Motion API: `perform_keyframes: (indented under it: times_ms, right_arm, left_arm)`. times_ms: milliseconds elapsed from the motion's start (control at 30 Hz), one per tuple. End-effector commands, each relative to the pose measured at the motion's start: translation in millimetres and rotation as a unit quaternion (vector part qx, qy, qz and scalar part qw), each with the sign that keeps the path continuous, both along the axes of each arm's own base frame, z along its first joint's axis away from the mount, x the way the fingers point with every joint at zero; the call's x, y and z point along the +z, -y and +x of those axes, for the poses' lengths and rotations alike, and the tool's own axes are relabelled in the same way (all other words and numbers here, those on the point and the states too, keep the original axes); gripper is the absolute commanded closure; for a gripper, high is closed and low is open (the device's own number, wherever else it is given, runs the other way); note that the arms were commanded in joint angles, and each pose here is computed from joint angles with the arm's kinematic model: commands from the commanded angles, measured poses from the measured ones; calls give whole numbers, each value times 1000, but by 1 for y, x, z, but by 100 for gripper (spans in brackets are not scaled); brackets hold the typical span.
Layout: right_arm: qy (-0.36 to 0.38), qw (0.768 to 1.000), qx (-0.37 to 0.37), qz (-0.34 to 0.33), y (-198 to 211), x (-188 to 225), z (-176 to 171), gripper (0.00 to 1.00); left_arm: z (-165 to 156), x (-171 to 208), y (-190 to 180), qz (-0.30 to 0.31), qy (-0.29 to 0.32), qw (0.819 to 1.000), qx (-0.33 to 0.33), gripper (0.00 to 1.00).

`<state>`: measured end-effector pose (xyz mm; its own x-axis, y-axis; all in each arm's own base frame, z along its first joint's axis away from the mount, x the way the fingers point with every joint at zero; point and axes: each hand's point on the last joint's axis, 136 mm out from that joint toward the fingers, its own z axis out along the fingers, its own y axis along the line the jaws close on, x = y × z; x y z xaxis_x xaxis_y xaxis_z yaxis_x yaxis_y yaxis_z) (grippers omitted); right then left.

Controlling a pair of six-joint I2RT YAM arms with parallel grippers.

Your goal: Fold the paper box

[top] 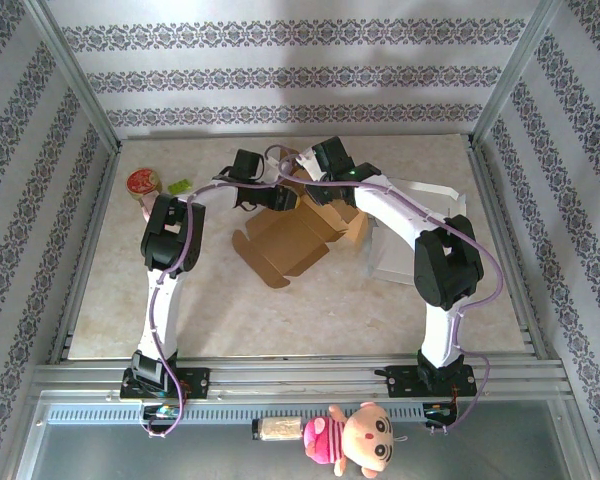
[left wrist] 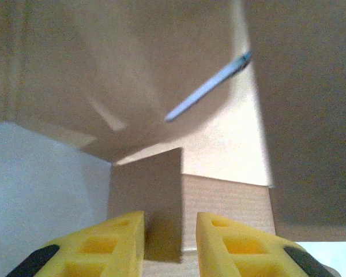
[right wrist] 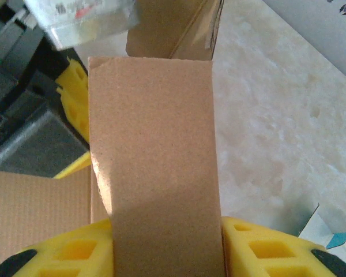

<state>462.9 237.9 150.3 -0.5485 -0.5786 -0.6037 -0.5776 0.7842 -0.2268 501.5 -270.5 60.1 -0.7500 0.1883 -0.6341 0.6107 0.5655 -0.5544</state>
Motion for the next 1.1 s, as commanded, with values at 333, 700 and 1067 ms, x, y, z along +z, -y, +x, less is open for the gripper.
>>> perform_keyframes:
  times_ms: [333, 700, 1067]
  right_arm:
    - [6, 1000, 10, -8, 1, 7, -10, 58]
    - [1, 1000, 23, -3, -4, 3, -10, 57]
    - [1, 1000, 27, -4, -4, 2, -9, 56]
  left_arm:
    - [44, 113, -68, -26, 169, 978, 119, 46]
    - [69, 117, -76, 38, 250, 967, -32, 27]
    - [66, 74, -56, 75, 283, 942, -164, 25]
